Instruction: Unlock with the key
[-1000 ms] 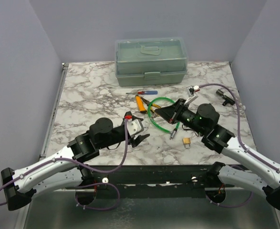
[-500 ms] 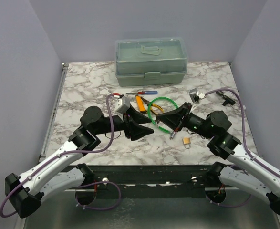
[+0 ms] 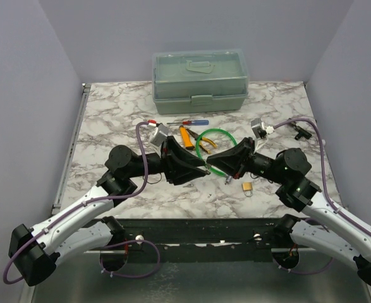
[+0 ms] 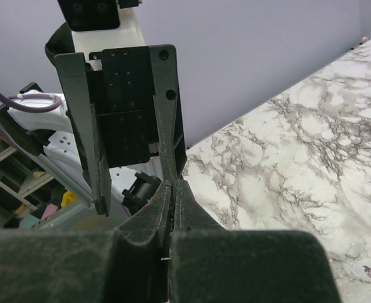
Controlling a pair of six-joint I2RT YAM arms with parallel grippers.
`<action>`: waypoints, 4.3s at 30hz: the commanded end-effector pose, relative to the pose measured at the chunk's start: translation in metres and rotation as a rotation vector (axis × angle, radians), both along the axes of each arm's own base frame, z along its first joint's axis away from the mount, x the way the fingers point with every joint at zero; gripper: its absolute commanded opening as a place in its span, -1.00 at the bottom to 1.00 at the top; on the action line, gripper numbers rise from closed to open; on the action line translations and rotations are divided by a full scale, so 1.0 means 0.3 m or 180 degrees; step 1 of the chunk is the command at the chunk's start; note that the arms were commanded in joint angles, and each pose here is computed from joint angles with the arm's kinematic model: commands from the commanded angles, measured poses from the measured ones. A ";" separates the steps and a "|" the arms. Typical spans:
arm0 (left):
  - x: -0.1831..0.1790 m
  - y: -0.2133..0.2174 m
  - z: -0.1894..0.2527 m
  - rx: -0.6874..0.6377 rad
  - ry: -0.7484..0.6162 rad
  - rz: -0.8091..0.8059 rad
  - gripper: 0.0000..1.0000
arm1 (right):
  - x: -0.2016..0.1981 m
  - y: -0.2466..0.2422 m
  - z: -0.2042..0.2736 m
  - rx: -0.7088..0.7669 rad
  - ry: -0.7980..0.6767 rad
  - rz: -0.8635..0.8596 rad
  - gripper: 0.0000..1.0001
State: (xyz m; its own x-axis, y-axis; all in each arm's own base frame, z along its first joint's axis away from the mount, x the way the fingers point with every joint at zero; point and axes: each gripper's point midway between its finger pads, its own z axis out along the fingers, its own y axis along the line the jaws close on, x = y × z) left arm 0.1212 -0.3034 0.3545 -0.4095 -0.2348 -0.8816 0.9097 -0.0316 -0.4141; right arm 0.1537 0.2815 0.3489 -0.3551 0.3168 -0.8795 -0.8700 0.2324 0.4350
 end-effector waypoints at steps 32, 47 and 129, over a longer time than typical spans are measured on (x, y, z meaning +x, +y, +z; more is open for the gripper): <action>0.040 -0.007 -0.046 -0.0058 0.0230 0.0140 -0.23 | -0.005 0.016 0.072 0.0229 -0.0128 0.0081 -0.99; 0.048 -0.011 -0.059 -0.0113 0.0306 0.0159 -0.44 | 0.004 0.029 0.056 0.0220 -0.0101 0.0095 -1.00; 0.163 0.000 -0.146 0.0317 0.0732 0.0780 -1.00 | 0.122 -0.003 -0.115 -0.0108 0.0334 -0.0547 0.29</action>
State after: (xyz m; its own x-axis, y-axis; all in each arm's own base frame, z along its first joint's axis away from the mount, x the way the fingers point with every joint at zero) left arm 0.1591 -0.3115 0.3045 -0.5816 -0.2390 -0.7776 0.7690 0.1504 -0.6213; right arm 0.1790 0.2856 0.3195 -0.3868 0.3390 -0.8576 -0.8103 0.3192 0.4916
